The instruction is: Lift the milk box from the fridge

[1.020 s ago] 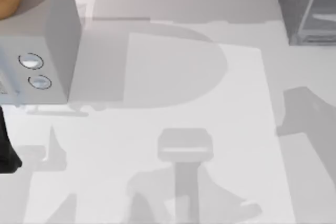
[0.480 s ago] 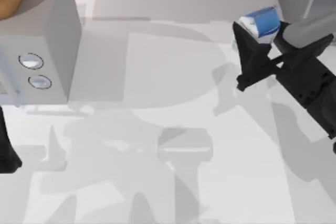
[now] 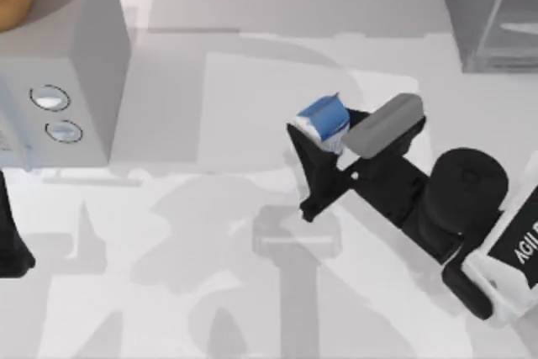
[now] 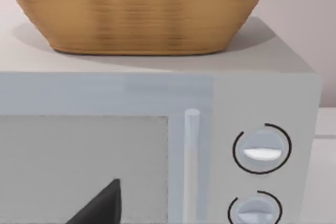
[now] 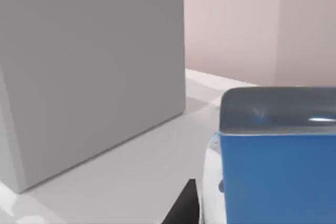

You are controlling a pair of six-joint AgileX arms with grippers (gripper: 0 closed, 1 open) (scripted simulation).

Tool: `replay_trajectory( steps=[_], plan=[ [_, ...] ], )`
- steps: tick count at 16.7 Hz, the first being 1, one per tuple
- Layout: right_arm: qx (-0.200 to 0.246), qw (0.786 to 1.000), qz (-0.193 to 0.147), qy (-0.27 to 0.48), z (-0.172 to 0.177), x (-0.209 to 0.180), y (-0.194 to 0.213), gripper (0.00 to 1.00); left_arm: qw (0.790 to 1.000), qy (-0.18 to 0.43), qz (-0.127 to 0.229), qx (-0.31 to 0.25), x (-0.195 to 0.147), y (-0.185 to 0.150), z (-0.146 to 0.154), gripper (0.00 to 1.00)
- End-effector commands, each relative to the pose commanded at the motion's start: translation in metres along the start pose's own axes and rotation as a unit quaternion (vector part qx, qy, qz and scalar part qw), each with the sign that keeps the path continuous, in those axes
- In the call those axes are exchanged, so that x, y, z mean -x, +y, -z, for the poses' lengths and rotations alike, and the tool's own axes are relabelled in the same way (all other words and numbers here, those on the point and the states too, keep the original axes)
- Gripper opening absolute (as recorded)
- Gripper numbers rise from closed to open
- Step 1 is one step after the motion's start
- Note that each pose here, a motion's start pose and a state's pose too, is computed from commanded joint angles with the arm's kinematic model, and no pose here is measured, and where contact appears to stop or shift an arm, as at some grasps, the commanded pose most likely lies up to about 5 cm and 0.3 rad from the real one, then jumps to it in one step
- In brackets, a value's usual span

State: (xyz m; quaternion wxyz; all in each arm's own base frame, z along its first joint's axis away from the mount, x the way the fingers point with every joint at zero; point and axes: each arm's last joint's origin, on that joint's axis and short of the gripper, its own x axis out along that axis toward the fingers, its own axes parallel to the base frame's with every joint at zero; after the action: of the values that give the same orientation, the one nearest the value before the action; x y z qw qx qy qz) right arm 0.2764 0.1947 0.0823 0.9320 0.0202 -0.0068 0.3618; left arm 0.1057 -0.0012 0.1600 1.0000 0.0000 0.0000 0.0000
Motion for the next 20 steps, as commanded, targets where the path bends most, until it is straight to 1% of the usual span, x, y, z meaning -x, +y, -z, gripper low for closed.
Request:
replay_trajectory(
  steps=[2, 4, 10, 14, 18, 20],
  plan=[
    [0.008, 1.000, -0.009, 0.007, 0.014, -0.001, 0.005, 0.00, 1.000, 0.000, 0.000, 0.000, 0.000, 0.000, 0.000, 1.00],
    [0.013, 1.000, -0.013, 0.011, 0.020, -0.001, 0.007, 0.00, 1.000, 0.000, 0.000, 0.000, 0.000, 0.000, 0.000, 1.00],
    [0.012, 1.000, -0.011, 0.014, 0.021, -0.001, 0.006, 0.00, 1.000, 0.000, 0.000, 0.000, 0.000, 0.000, 0.000, 1.00],
    [0.014, 1.000, -0.017, 0.007, 0.027, -0.024, 0.009, 0.00, 1.000, 0.000, 0.000, 0.000, 0.000, 0.000, 0.000, 1.00],
    [0.013, 1.000, -0.014, 0.010, 0.039, -0.055, 0.009, 0.00, 1.000, 0.000, 0.000, 0.000, 0.000, 0.000, 0.000, 1.00],
    [0.013, 1.000, -0.013, 0.011, 0.042, -0.062, 0.009, 0.00, 1.000, 0.000, 0.000, 0.000, 0.000, 0.000, 0.000, 1.00]
  ],
)
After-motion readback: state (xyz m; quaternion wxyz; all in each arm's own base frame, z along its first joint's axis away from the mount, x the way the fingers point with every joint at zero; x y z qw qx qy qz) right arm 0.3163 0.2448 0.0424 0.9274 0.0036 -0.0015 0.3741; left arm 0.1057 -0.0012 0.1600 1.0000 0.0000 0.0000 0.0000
